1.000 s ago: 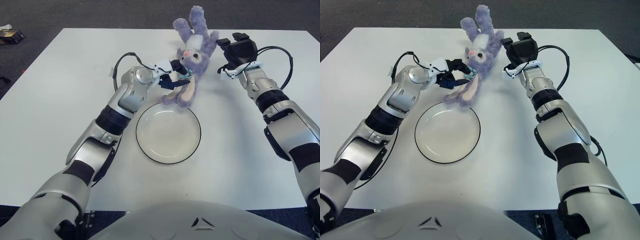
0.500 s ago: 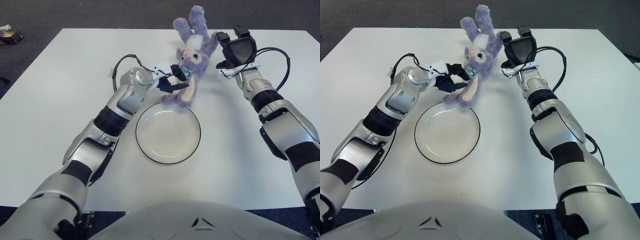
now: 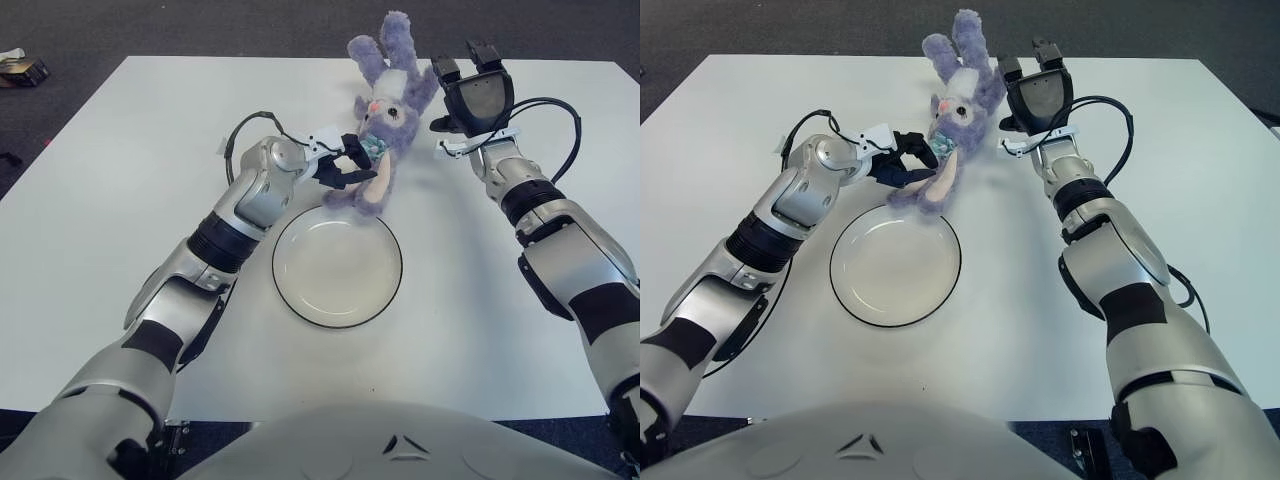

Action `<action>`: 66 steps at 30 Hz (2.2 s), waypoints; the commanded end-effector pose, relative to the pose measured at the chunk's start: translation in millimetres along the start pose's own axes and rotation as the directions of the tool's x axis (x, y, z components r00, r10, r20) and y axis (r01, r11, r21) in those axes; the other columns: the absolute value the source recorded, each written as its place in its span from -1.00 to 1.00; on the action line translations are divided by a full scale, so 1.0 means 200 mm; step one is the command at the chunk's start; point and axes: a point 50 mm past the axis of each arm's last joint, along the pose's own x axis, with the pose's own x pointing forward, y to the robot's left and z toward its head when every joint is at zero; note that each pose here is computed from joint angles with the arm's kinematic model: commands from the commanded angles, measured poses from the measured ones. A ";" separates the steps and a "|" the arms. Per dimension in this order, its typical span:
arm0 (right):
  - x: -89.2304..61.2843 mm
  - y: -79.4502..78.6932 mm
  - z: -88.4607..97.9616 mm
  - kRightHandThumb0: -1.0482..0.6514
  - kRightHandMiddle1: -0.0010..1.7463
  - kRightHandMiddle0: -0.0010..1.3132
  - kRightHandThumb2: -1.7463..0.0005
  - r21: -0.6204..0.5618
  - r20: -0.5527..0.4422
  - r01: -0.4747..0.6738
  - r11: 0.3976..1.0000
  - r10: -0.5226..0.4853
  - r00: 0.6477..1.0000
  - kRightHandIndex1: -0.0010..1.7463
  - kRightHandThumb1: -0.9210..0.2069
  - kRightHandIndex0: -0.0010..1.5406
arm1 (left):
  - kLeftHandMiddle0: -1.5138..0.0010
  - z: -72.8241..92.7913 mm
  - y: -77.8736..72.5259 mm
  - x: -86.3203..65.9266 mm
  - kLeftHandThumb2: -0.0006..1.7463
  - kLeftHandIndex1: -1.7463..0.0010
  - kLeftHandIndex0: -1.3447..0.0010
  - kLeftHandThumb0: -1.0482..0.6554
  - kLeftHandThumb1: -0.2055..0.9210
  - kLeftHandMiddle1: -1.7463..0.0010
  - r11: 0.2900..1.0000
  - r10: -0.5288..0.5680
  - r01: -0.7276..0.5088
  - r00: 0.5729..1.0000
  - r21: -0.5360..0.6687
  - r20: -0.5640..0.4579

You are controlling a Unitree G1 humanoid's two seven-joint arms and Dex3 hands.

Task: Put the doll into the plate.

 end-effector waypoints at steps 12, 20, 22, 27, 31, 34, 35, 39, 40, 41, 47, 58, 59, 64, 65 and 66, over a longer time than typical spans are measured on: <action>0.05 -0.01 0.02 -0.39 -0.94 -0.24 1.00 -0.007 0.054 -0.027 1.000 0.027 0.998 -0.99 -0.76 -0.50 | 0.51 0.00 -0.01 0.01 -0.44 -0.36 0.61 -0.61 1.00 -0.49 1.000 -0.022 0.021 1.000 0.020 0.015; 0.06 0.01 0.04 -0.35 -0.94 -0.22 1.00 0.022 0.077 -0.137 0.990 0.135 0.988 -0.99 -0.76 -0.47 | 0.49 0.01 -0.02 0.01 -0.45 -0.37 0.59 -0.60 1.00 -0.50 0.999 -0.035 0.034 0.999 0.012 0.024; 0.06 0.01 0.05 -0.33 -0.94 -0.21 1.00 0.021 0.081 -0.153 0.988 0.151 0.985 -0.98 -0.76 -0.46 | 0.48 0.02 -0.03 0.00 -0.46 -0.37 0.59 -0.60 1.00 -0.50 0.999 -0.036 0.036 0.999 0.010 0.026; 0.06 0.02 0.06 -0.32 -0.94 -0.20 1.00 0.017 0.084 -0.178 0.984 0.176 0.981 -0.98 -0.76 -0.43 | 0.48 0.02 -0.03 0.00 -0.47 -0.39 0.59 -0.59 1.00 -0.52 0.999 -0.040 0.040 0.999 -0.002 0.029; 0.05 0.03 0.06 -0.31 -0.95 -0.20 1.00 0.017 0.085 -0.207 0.978 0.205 0.975 -0.98 -0.76 -0.43 | 0.48 0.03 -0.03 0.00 -0.48 -0.40 0.59 -0.58 1.00 -0.53 0.999 -0.047 0.047 0.998 -0.018 0.036; 0.05 0.04 0.06 -0.31 -0.95 -0.20 1.00 0.020 0.085 -0.235 0.972 0.233 0.969 -0.99 -0.76 -0.42 | 0.47 0.04 -0.04 -0.01 -0.49 -0.41 0.59 -0.57 1.00 -0.54 0.998 -0.052 0.053 0.998 -0.024 0.043; 0.04 0.05 0.07 -0.31 -0.95 -0.20 1.00 0.022 0.085 -0.244 0.970 0.241 0.967 -0.99 -0.76 -0.42 | 0.47 0.04 -0.04 -0.01 -0.50 -0.41 0.60 -0.57 1.00 -0.55 0.998 -0.054 0.055 0.997 -0.026 0.046; 0.04 0.06 0.07 -0.31 -0.96 -0.20 1.00 0.048 0.080 -0.284 0.958 0.279 0.957 -0.99 -0.76 -0.41 | 0.48 0.05 -0.04 -0.02 -0.51 -0.45 0.61 -0.56 1.00 -0.57 0.997 -0.061 0.064 0.996 -0.034 0.060; 0.04 0.06 0.07 -0.31 -0.96 -0.20 1.00 0.058 0.077 -0.298 0.953 0.293 0.953 -0.98 -0.76 -0.41 | 0.48 0.05 -0.04 -0.03 -0.51 -0.46 0.61 -0.55 1.00 -0.57 0.997 -0.064 0.066 0.996 -0.036 0.065; 0.04 0.06 0.07 -0.31 -0.96 -0.20 1.00 0.063 0.076 -0.306 0.950 0.301 0.951 -0.98 -0.76 -0.40 | 0.48 0.05 -0.04 -0.03 -0.52 -0.48 0.62 -0.55 1.00 -0.58 0.997 -0.065 0.068 0.996 -0.037 0.068; 0.04 0.07 0.07 -0.31 -0.95 -0.16 1.00 0.068 0.076 -0.339 0.938 0.334 0.940 -0.98 -0.77 -0.36 | 0.50 0.05 -0.04 -0.04 -0.54 -0.57 0.65 -0.53 1.00 -0.62 0.995 -0.075 0.080 0.993 -0.052 0.088; 0.03 0.08 0.07 -0.13 -0.88 0.08 0.99 0.056 0.075 -0.371 0.927 0.367 0.927 -0.92 -0.86 -0.08 | 0.52 0.06 -0.06 -0.07 -0.59 -0.68 0.69 -0.49 1.00 -0.67 0.989 -0.101 0.114 0.986 -0.098 0.135; 0.02 0.08 0.07 -0.12 -0.88 0.09 0.99 0.055 0.075 -0.373 0.926 0.369 0.927 -0.91 -0.87 -0.05 | 0.52 0.06 -0.06 -0.08 -0.60 -0.68 0.69 -0.48 1.00 -0.67 0.988 -0.103 0.117 0.985 -0.100 0.138; 0.02 0.09 0.06 0.21 -0.82 0.20 0.92 0.041 0.075 -0.385 0.922 0.382 0.921 -0.27 -0.94 -0.10 | 0.52 0.07 -0.06 -0.09 -0.63 -0.68 0.69 -0.45 1.00 -0.68 0.986 -0.116 0.133 0.981 -0.105 0.155; 0.01 0.09 0.06 0.30 -0.78 0.19 0.90 0.030 0.076 -0.390 0.920 0.387 0.919 -0.10 -0.95 -0.13 | 0.52 0.07 -0.06 -0.09 -0.64 -0.68 0.69 -0.44 1.00 -0.68 0.985 -0.120 0.137 0.980 -0.106 0.159; 0.01 0.10 0.06 0.27 -0.39 0.06 0.86 0.024 0.077 -0.393 0.919 0.390 0.918 0.17 -0.97 -0.20 | 0.52 0.07 -0.06 -0.09 -0.64 -0.68 0.69 -0.43 1.00 -0.68 0.984 -0.122 0.140 0.979 -0.107 0.161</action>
